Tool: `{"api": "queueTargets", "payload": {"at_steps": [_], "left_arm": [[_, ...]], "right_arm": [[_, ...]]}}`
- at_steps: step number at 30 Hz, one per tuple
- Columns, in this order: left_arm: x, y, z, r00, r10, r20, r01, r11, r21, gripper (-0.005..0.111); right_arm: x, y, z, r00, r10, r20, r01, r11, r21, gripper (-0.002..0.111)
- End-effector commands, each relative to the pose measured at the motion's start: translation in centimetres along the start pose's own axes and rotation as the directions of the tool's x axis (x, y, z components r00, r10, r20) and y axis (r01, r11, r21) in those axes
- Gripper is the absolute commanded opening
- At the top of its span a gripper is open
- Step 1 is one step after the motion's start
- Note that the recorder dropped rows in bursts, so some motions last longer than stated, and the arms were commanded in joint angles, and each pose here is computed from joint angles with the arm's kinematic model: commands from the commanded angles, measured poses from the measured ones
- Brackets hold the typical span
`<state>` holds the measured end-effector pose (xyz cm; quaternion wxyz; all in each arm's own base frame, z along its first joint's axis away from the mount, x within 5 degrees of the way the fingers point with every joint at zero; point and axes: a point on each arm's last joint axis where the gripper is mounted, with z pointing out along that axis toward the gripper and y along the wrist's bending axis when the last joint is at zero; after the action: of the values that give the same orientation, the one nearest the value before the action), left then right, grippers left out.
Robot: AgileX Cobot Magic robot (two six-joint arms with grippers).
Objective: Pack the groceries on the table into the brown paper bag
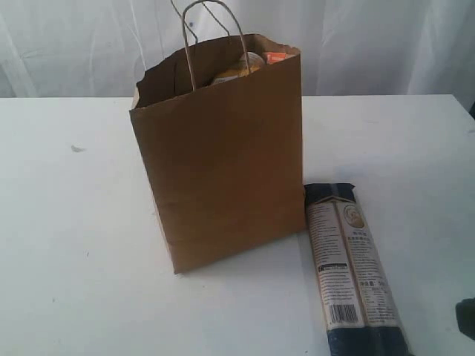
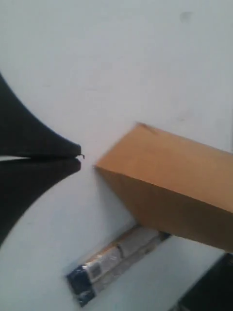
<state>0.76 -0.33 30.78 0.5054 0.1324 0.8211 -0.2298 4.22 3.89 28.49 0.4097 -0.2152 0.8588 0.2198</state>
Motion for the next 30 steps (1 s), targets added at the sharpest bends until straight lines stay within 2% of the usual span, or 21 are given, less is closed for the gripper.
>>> {"api": "queueTargets", "payload": {"at_steps": [1, 2, 3, 4, 6, 10, 12, 19, 23, 30], "left_arm": [[-1.4, -0.9, 1.0, 0.833, 0.244, 0.497, -0.298, 0.954, 0.031, 0.000], [-1.4, -0.9, 1.3, 0.777, 0.247, 0.580, -0.308, 0.951, 0.008, 0.000], [-0.9, -0.6, 2.0, 0.756, 0.232, 0.613, -0.290, 0.957, -0.005, 0.000], [0.0, -0.2, 2.9, 0.759, 0.213, 0.615, -0.261, 0.965, -0.011, 0.000], [1.9, 0.5, 4.6, 0.800, 0.178, 0.574, -0.209, 0.978, -0.012, 0.000], [6.5, 2.1, 7.9, 0.907, 0.115, 0.406, -0.107, 0.993, -0.042, 0.000], [8.0, 2.7, 8.8, 0.934, 0.084, 0.348, -0.069, 0.996, -0.056, 0.000], [9.2, 3.2, 9.2, 0.968, 0.056, 0.243, -0.026, 0.992, -0.126, 0.000], [9.2, 3.5, 9.2, 0.967, 0.053, 0.248, -0.009, 0.984, -0.176, 0.000], [9.2, 3.6, 9.1, 0.967, 0.060, 0.249, -0.012, 0.982, -0.190, 0.000]], "right_arm": [[0.2, -0.1, 0.0, 1.000, 0.001, -0.005, -0.001, 1.000, 0.004, 0.000], [0.2, -0.1, 0.0, 1.000, 0.001, -0.005, -0.001, 1.000, 0.004, 0.000], [0.2, -0.1, 0.0, 1.000, 0.001, -0.005, -0.001, 1.000, 0.004, 0.000], [0.2, -0.1, 0.0, 1.000, 0.001, -0.005, -0.001, 1.000, 0.004, 0.000], [0.2, -0.1, 0.0, 1.000, 0.001, -0.005, -0.001, 1.000, 0.004, 0.000], [0.2, -0.1, 0.0, 1.000, 0.001, -0.005, -0.001, 1.000, 0.004, 0.000], [0.2, -0.1, 0.0, 1.000, 0.001, -0.005, -0.001, 1.000, 0.004, 0.000], [0.2, -0.1, 0.0, 1.000, 0.001, -0.005, -0.001, 1.000, 0.004, 0.000], [0.2, -0.1, 0.0, 1.000, 0.001, -0.005, -0.001, 1.000, 0.004, 0.000], [0.2, -0.1, 0.0, 1.000, 0.001, -0.005, -0.001, 1.000, 0.004, 0.000]]}}
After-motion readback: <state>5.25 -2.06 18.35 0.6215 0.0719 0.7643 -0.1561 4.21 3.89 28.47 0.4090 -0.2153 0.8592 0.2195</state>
